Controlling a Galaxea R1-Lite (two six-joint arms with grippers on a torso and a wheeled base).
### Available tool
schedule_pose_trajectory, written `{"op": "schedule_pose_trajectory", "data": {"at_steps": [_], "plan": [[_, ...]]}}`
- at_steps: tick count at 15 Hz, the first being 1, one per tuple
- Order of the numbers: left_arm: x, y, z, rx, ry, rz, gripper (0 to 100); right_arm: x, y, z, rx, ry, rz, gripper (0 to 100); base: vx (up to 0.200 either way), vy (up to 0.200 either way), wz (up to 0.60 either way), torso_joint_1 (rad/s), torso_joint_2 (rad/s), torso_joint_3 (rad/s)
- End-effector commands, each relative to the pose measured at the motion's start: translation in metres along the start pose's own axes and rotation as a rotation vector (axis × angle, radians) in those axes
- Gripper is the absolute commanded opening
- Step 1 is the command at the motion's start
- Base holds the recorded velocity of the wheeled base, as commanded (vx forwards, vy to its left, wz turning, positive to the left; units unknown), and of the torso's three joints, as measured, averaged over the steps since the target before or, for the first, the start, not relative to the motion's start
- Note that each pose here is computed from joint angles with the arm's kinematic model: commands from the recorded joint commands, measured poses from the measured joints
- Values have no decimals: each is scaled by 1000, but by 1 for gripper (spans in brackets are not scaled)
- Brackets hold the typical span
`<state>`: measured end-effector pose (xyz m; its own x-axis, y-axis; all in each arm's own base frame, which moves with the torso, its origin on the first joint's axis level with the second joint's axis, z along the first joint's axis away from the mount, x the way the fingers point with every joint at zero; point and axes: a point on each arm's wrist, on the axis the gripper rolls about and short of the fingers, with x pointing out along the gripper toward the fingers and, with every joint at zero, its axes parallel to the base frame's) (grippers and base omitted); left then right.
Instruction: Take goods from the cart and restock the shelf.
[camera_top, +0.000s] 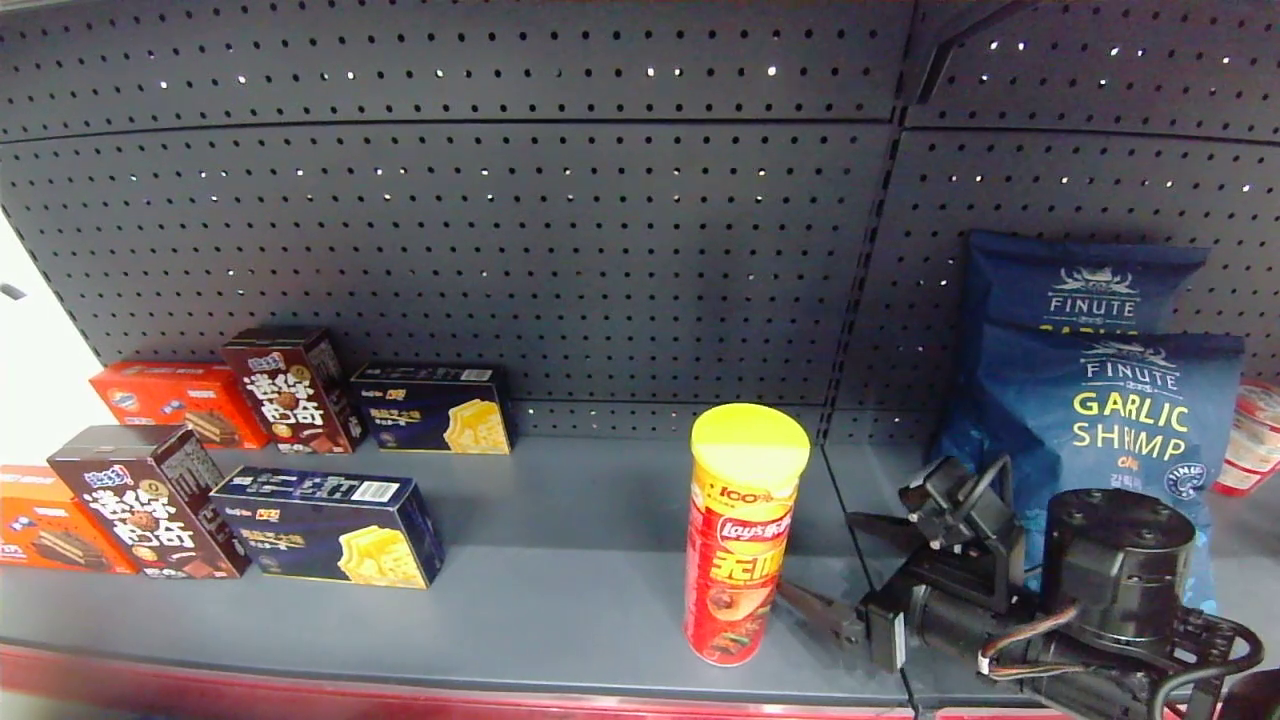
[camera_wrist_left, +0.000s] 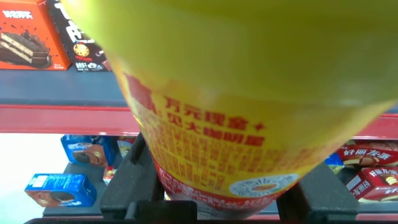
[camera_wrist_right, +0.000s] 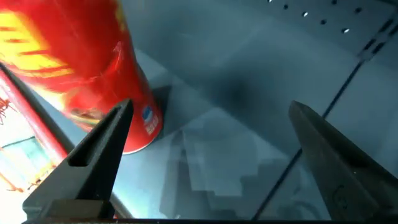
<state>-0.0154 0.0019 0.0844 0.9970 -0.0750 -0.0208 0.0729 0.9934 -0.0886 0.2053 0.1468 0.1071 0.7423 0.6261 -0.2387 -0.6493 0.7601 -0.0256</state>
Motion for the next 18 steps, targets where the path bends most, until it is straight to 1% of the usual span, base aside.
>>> {"op": "schedule_pose_trajectory", "data": {"at_steps": [1,3,6,9,13,14,16,17,18], "plan": [[0,0,0,-1,-1,0,0,8,1,-9,2,38,8,100,0,0,0,0,0,0],[0,0,0,-1,-1,0,0,10,1,-11,0,46,11,100,0,0,0,0,0,0],[0,0,0,-14,-1,0,0,11,3,-12,-21,53,21,100,0,0,0,0,0,0],[0,0,0,-14,-2,0,0,11,7,-12,-26,51,34,100,0,0,0,0,0,0],[0,0,0,-14,-1,0,0,5,18,-9,-39,39,70,100,0,0,0,0,0,0],[0,0,0,-14,-1,0,0,2,19,-7,-38,27,70,100,0,0,0,0,0,0],[0,0,0,-12,-3,1,0,-15,14,6,-26,-35,15,100,0,0,0,0,0,0],[0,0,0,-9,-1,6,0,-39,7,17,2,-94,-46,100,0,0,0,0,0,0],[0,0,2,-6,-21,3,0,-57,6,18,6,-112,-60,100,0,0,0,0,0,0]]}}
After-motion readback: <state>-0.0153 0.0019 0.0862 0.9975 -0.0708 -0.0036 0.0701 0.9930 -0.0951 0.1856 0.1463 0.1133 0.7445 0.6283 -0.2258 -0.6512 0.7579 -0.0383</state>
